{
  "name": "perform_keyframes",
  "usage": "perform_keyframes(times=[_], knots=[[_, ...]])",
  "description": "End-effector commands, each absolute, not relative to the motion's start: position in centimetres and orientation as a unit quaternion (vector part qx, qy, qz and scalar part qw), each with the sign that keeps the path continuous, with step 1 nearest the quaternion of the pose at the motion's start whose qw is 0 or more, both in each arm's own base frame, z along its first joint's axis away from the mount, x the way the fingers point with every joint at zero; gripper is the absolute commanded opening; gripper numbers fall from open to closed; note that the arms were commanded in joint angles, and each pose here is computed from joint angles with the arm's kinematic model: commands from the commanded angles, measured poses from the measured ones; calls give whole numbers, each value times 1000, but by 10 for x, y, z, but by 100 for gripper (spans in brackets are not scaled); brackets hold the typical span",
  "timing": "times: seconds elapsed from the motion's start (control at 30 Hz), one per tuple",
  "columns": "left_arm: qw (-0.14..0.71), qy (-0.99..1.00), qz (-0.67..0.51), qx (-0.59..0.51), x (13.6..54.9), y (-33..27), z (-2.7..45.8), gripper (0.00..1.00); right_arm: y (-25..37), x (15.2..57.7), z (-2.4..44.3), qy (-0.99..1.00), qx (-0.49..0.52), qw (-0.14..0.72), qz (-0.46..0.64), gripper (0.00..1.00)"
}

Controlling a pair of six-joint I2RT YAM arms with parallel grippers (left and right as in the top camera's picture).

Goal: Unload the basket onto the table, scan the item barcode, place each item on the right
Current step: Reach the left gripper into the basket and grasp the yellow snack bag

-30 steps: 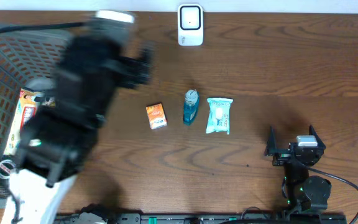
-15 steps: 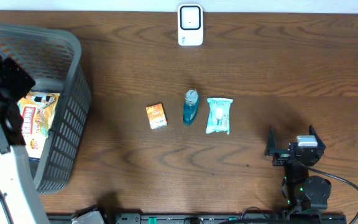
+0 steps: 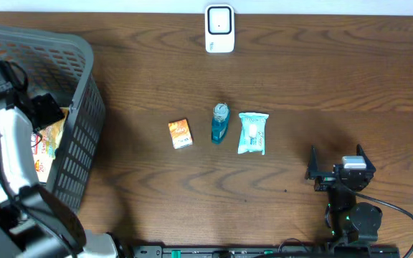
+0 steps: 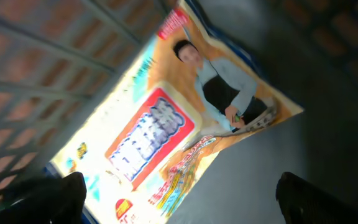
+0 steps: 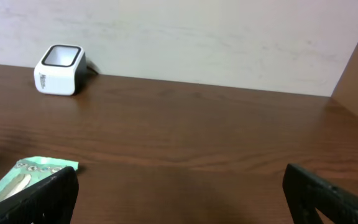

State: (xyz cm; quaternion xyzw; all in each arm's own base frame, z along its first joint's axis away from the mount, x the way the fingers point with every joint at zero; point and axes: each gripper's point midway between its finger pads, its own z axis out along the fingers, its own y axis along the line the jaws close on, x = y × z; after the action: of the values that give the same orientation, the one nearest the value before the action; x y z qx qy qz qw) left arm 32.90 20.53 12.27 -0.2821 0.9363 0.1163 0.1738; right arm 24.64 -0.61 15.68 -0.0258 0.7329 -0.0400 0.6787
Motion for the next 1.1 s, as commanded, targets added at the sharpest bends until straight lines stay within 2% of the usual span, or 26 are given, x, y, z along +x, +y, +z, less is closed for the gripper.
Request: perform_keyframes(times=[0.0, 0.3, 0.37, 0.4, 0.43, 0.47, 0.5, 0.53, 0.67, 0.8, 1.07], knots=[[146, 953, 113, -240, 333, 209, 100, 97, -7, 246, 156, 733, -21, 679, -38, 99], [59, 960, 97, -258, 317, 224, 29, 100, -7, 246, 156, 733, -21, 679, -38, 99], [36, 961, 90, -259, 312, 224, 13, 95, -7, 246, 156, 733, -21, 679, -37, 99], [26, 962, 87, -259, 309, 222, 7, 81, -7, 246, 156, 733, -21, 679, -38, 99], [20, 962, 85, -258, 308, 221, 3, 63, -7, 246, 156, 733, -21, 679, -37, 99], [13, 963, 83, -258, 306, 220, 0, 38, -7, 246, 156, 733, -21, 679, -37, 99], [11, 962, 82, -261, 305, 219, -1, 19, -7, 246, 156, 733, -21, 679, -37, 99], [11, 961, 82, -262, 305, 219, -1, 7, -7, 246, 156, 733, -21, 679, -38, 99], [35, 957, 89, -274, 309, 222, 18, 7, -7, 246, 156, 733, -21, 679, -38, 99], [96, 940, 101, -311, 318, 228, 62, 8, -7, 246, 156, 733, -21, 679, -38, 99], [304, 885, 92, -341, 332, 219, 205, 7, -7, 246, 156, 733, -21, 679, -38, 99]])
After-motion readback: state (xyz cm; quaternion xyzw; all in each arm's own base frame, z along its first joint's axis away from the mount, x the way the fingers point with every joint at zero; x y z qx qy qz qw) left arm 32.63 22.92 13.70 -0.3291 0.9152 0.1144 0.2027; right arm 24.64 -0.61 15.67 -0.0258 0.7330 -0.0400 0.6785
